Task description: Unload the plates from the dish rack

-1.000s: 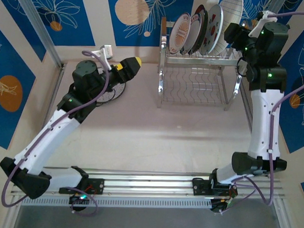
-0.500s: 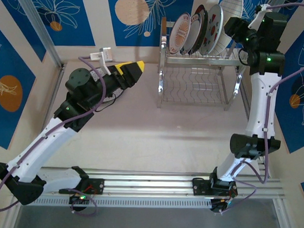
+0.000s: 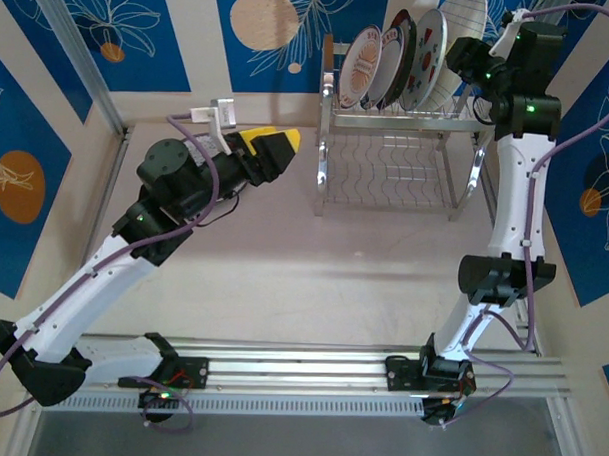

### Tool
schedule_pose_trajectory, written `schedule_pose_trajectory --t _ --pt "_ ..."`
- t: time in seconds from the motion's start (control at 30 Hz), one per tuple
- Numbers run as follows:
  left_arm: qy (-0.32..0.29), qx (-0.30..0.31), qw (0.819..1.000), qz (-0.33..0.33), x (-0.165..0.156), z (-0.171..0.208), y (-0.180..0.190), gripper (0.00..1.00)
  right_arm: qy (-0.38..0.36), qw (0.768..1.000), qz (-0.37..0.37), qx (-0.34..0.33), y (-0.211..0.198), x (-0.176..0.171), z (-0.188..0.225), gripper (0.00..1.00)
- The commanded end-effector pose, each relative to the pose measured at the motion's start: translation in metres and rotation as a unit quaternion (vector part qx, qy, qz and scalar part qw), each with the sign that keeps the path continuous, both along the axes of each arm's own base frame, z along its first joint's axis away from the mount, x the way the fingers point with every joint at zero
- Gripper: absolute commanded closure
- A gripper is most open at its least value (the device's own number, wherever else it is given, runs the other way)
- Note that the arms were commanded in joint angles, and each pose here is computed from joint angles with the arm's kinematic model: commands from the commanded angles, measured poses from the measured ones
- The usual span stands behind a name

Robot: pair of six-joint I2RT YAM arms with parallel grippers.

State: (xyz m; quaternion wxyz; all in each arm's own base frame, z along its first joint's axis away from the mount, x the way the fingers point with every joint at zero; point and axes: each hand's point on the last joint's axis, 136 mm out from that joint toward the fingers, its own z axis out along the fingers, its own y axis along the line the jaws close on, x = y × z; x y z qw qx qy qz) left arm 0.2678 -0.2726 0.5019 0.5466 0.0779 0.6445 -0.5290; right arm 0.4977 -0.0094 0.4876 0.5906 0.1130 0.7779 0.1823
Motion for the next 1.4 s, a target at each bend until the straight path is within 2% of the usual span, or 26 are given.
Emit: schedule_pose_trajectory --t 0.0,0.17,0.53,0.93,1.37 --pt "-0.029 -0.014 0.999 0.001 -0.008 0.024 0.004 0.08 -0.016 1.000 0.000 -0.009 -0.002 0.000 0.011 0.49" --pt "-0.026 -0.014 1.000 0.003 -0.007 0.021 0.003 0.07 -0.011 1.000 -0.004 -0.018 0.000 0.002 0.008 0.54" --pt "-0.023 -0.015 1.000 0.005 -0.006 0.019 0.003 0.07 -0.017 0.999 -0.020 -0.041 0.006 0.003 0.012 0.73" --pt "-0.017 -0.018 1.000 0.005 -0.005 0.016 0.003 0.06 -0.030 0.994 -0.056 -0.094 0.007 -0.002 0.024 0.85" --pt "-0.027 -0.028 0.999 0.000 -0.009 0.028 0.004 0.06 -0.072 0.982 -0.096 -0.143 0.005 -0.018 0.059 0.96"
